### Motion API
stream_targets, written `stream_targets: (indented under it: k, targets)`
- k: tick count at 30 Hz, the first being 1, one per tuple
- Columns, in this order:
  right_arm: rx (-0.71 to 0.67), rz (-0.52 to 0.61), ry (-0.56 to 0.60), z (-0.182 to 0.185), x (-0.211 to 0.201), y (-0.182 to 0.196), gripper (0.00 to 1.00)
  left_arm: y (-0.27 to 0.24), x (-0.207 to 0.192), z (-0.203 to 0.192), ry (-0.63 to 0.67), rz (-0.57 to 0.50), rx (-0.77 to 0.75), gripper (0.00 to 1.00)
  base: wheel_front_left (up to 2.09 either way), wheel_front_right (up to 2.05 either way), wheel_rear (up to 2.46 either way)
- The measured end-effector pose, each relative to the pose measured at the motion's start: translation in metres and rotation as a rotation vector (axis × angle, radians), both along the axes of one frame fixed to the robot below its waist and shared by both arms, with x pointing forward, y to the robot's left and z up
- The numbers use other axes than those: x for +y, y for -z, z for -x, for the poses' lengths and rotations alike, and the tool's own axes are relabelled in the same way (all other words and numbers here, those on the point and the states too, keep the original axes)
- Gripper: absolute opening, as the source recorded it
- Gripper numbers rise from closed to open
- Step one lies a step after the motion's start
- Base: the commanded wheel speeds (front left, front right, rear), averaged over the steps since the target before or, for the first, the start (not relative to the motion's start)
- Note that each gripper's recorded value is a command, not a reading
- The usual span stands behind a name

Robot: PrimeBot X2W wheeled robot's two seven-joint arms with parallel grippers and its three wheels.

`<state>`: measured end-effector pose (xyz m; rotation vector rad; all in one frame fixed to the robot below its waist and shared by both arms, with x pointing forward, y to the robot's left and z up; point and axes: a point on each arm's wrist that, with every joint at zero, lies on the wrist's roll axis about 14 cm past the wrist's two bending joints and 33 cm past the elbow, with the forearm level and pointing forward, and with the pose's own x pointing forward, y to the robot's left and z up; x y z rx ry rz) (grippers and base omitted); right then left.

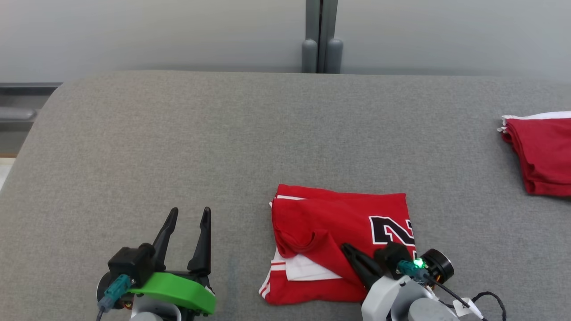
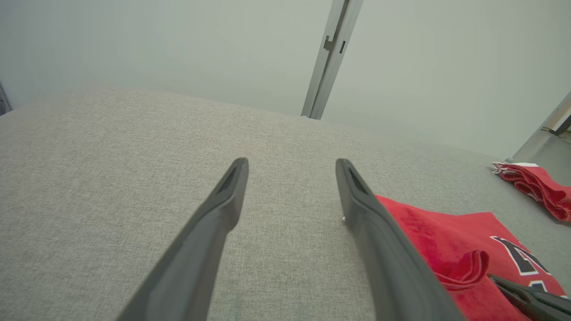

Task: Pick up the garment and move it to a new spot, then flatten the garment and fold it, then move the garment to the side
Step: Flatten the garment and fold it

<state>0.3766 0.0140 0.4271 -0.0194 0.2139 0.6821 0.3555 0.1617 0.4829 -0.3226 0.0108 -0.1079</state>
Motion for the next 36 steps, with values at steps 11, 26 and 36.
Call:
stream_targets:
  k: [11,26,36]
  targets:
    - [0.021,0.023,-0.235,0.032,0.056,0.008,0.00,0.004,0.015,0.005,-0.049,-0.004,0.014,1.00,0.00,0.00,0.00]
    - [-0.075,-0.099,-0.143,-0.001,0.048,-0.042,0.00,-0.004,0.002,-0.005,-0.013,-0.003,-0.017,1.00,0.00,0.00,0.00]
    - [-0.226,-0.206,0.255,-0.042,-0.063,-0.093,1.00,-0.017,-0.011,-0.009,0.006,0.005,-0.061,1.00,0.00,0.00,0.00]
